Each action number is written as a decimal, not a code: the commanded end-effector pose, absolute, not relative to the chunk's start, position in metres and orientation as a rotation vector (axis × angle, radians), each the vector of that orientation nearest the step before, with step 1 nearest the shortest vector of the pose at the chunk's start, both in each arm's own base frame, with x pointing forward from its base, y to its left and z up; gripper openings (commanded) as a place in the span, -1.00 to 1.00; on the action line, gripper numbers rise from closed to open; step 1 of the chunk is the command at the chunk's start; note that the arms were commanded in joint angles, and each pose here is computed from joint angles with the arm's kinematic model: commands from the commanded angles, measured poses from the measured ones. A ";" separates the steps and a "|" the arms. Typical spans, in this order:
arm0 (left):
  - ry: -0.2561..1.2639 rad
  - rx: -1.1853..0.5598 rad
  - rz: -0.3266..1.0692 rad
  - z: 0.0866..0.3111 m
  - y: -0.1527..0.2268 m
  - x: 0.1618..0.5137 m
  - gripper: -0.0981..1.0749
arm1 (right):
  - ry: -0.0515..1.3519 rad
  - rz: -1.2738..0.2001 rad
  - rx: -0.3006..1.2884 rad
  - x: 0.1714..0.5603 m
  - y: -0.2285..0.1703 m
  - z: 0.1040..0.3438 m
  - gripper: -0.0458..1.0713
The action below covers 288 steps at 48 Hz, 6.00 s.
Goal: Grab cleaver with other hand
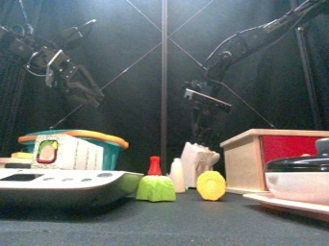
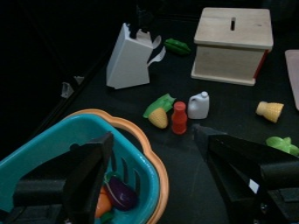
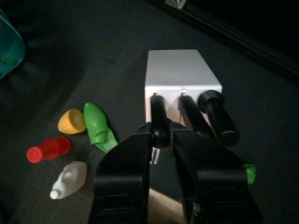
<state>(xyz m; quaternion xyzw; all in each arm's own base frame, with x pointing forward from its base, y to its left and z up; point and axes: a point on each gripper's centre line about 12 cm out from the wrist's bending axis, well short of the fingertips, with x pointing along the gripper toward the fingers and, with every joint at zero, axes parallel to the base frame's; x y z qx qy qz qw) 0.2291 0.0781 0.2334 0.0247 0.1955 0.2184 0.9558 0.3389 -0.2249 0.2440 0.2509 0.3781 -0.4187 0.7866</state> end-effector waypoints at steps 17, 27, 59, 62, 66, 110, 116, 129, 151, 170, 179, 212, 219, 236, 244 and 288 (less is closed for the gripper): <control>0.385 0.044 0.450 0.238 0.079 0.231 0.93 | 0.710 -0.861 0.516 0.333 -0.201 0.302 0.01; 0.383 0.046 0.450 0.238 0.079 0.231 0.93 | 0.682 -0.839 0.503 0.326 -0.188 0.319 0.01; 0.376 0.037 0.439 0.240 0.076 0.231 0.93 | 0.544 -0.697 0.396 0.264 -0.119 0.356 0.01; 0.371 0.031 0.427 0.241 0.073 0.232 0.93 | 0.487 -0.645 0.385 0.258 -0.110 0.354 0.01; 0.365 0.014 0.401 0.243 0.067 0.234 0.93 | 0.397 -0.573 0.378 0.254 -0.101 0.354 0.01; 0.324 -0.078 0.206 0.260 0.017 0.250 0.93 | 0.195 -0.150 0.293 0.285 -0.040 0.305 0.01; 0.327 -0.079 0.141 0.261 0.007 0.252 0.93 | 0.188 -0.125 0.291 0.289 -0.035 0.303 0.01; 0.349 -0.061 0.112 0.259 0.003 0.262 0.93 | 0.149 -0.046 0.256 0.302 -0.025 0.303 0.01; 0.388 -0.051 0.111 0.256 0.001 0.288 0.93 | 0.171 -0.023 0.229 0.325 -0.024 0.296 0.01; 0.422 -0.034 0.115 0.248 0.001 0.300 0.92 | 0.165 0.003 0.231 0.331 -0.021 0.293 0.01; 0.415 -0.101 0.120 0.252 0.000 0.302 0.92 | 0.167 0.004 0.231 0.331 -0.020 0.292 0.01; 0.124 -0.462 -0.150 0.370 -0.053 0.280 0.92 | 0.169 -0.007 0.243 0.331 -0.023 0.292 0.01; 0.105 -0.502 -0.062 0.376 -0.039 0.273 0.92 | 0.167 -0.009 0.246 0.332 -0.023 0.292 0.01; 0.095 -0.558 0.089 0.390 -0.023 0.264 0.92 | 0.167 -0.015 0.250 0.332 -0.025 0.292 0.01; 0.137 -0.545 0.122 0.390 -0.024 0.262 0.92 | 0.172 -0.016 0.250 0.334 -0.025 0.291 0.01; 0.115 0.016 -0.019 0.338 -0.003 0.261 0.92 | 0.153 0.004 0.229 0.343 -0.023 0.297 0.01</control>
